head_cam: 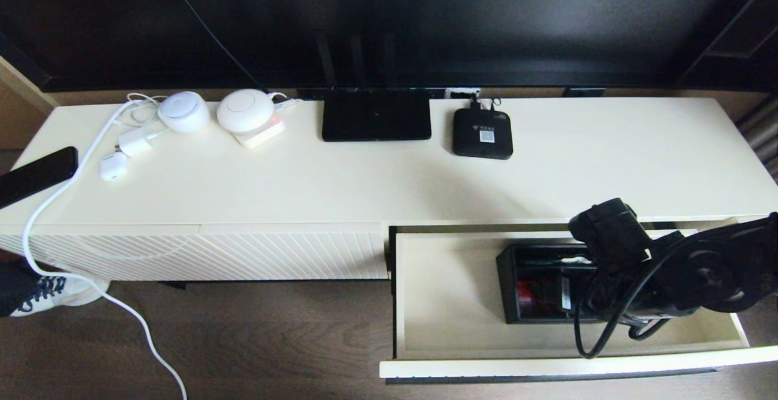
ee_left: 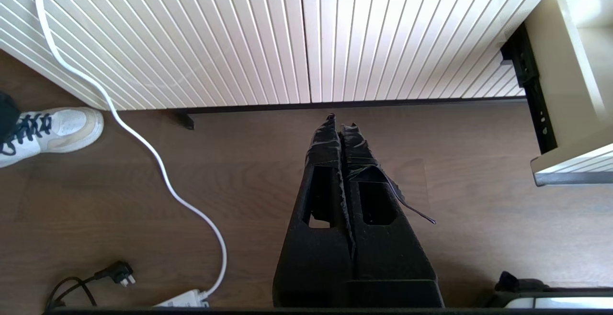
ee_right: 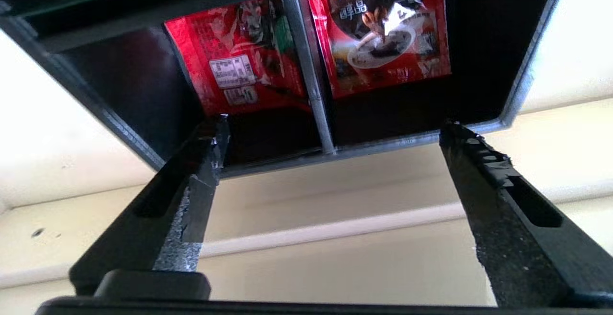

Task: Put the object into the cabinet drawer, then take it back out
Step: Take the storage box out of the drawer and put it on the table

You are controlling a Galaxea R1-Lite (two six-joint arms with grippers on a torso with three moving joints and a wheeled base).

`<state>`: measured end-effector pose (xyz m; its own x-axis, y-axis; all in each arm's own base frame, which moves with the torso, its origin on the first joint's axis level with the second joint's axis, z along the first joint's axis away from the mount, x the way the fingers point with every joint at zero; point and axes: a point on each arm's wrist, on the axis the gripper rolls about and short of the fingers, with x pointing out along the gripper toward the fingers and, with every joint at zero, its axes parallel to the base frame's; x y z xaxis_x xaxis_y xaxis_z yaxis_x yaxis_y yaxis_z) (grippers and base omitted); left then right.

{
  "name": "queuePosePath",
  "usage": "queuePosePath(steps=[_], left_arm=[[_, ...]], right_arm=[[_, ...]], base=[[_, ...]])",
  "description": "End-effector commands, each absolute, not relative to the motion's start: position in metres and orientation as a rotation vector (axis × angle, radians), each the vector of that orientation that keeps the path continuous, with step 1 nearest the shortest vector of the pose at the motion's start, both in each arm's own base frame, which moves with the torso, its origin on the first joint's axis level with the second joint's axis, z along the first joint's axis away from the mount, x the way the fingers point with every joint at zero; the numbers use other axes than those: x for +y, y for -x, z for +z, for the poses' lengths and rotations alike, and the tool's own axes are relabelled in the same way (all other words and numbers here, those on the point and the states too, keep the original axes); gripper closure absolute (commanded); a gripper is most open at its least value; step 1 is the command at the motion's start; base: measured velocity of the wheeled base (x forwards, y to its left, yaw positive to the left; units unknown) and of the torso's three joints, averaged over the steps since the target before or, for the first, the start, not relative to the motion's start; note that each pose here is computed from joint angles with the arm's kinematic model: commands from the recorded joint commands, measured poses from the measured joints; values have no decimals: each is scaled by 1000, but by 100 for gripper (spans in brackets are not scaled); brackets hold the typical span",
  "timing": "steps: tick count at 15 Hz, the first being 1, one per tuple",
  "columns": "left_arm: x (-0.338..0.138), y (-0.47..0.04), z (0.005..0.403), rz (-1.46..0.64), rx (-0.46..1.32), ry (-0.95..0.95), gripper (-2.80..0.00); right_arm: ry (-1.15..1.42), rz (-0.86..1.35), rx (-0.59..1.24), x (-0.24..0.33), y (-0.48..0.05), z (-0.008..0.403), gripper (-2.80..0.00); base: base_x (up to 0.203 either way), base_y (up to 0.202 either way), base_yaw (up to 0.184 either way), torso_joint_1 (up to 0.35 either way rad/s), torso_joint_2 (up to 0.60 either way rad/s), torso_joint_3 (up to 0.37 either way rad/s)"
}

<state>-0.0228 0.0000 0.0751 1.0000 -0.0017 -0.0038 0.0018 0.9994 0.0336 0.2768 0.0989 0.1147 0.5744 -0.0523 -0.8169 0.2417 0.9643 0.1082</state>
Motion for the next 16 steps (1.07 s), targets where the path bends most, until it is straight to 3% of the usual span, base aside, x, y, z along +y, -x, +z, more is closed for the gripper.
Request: queuePosePath(steps=[1,14,15,16], left_arm=[[0,23,75,-2,5,-34,0],[0,23,75,-2,5,-34,0],[0,23,75,-2,5,-34,0],[0,23,75,-2,3,-34,0]], right_arm=[[-197,-177,965,99,-279,108,-280],[-121,-126,969,106,-282,96,-280],[-117,-128,972,106,-281,95,0],[-117,-127,971,106,-281,95,0]], base=[[0,0,0,0,0,0],[0,0,0,0,0,0],[0,0,0,0,0,0],[0,0,0,0,0,0]])
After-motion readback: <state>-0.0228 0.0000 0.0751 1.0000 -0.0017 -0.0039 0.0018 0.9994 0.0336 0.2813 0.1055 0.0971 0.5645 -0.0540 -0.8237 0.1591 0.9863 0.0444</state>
